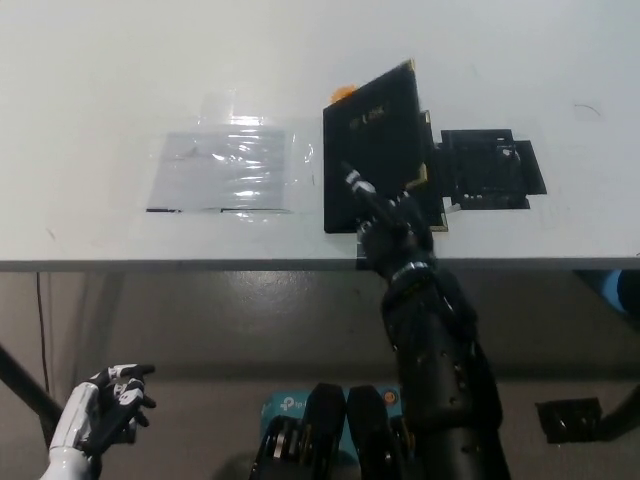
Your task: The robot uses its right hand to push the cover of the diary kept in the middle of the desk towards the left to open it
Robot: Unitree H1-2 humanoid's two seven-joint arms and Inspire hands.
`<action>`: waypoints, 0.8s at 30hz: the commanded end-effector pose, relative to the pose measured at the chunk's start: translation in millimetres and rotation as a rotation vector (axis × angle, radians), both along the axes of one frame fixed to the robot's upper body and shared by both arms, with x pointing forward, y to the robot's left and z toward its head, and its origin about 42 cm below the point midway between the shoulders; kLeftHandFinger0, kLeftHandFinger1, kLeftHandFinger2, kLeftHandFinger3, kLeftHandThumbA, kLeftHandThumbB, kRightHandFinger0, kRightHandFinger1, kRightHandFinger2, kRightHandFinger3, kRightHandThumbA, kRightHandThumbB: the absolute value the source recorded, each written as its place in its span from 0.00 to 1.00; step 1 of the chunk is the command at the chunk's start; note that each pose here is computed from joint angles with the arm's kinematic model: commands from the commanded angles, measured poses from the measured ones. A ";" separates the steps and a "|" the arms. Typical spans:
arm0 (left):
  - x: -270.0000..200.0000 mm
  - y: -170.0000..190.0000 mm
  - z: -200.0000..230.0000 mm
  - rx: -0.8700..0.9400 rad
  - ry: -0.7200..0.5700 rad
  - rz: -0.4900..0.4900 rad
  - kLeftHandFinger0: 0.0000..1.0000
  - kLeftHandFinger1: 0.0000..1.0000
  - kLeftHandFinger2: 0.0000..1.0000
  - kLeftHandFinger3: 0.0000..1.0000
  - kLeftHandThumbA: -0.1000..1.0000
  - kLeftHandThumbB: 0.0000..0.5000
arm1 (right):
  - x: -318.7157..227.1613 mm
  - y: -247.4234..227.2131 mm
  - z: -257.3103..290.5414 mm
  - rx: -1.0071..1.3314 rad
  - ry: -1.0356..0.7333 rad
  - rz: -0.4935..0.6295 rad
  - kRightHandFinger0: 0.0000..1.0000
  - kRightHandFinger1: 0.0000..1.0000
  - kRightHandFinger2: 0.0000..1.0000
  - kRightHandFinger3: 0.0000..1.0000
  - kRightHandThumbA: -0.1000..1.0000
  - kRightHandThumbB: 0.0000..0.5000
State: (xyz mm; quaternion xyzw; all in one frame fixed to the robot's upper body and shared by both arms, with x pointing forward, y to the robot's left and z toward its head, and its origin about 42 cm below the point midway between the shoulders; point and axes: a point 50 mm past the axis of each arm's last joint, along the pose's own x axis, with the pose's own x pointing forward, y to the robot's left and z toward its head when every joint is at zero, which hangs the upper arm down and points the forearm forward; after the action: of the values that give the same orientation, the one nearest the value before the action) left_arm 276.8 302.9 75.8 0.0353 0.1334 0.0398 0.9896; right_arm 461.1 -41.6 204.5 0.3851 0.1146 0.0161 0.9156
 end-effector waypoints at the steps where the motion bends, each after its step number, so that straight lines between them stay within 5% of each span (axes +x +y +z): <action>1: 8.3 -0.1 14.0 0.022 -0.052 -0.019 0.17 0.26 0.32 0.53 0.49 0.95 | 11.8 27.5 51.3 -0.136 -0.172 0.071 1.00 1.00 1.00 1.00 0.91 0.33; 14: 11.0 4.8 16.7 0.039 -0.044 -0.038 0.19 0.31 0.32 0.51 0.49 1.00 | 12.4 21.5 22.7 -0.720 -0.334 0.239 1.00 1.00 1.00 1.00 0.93 0.45; 18: 12.7 4.9 19.5 0.051 -0.045 -0.046 0.18 0.28 0.29 0.49 0.48 1.00 | 0.4 19.9 -8.5 -1.120 -0.450 0.361 0.96 1.00 1.00 1.00 0.99 0.52; 19: 14.2 5.3 20.6 0.058 -0.044 -0.056 0.18 0.28 0.29 0.49 0.49 1.00 | -3.8 18.8 -15.7 -1.158 -0.440 0.387 0.93 0.99 0.98 1.00 0.96 0.53; 22: 14.6 3.9 22.0 0.058 -0.045 -0.060 0.20 0.28 0.28 0.47 0.49 1.00 | -9.9 18.1 -27.8 -1.226 -0.442 0.423 0.63 0.75 0.76 1.00 0.96 0.51; 24: 17.2 1.5 22.5 0.062 -0.047 -0.073 0.21 0.28 0.28 0.47 0.49 1.00 | -13.4 15.3 -40.8 -1.259 -0.447 0.443 0.56 0.67 0.66 1.00 0.96 0.50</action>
State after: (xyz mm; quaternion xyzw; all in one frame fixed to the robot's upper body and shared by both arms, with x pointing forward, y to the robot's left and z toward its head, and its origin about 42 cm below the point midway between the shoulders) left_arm 282.2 303.0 79.3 0.0426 0.1343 0.0276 0.9896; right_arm 459.0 -40.6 175.5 -0.1489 0.0304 0.1520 0.9766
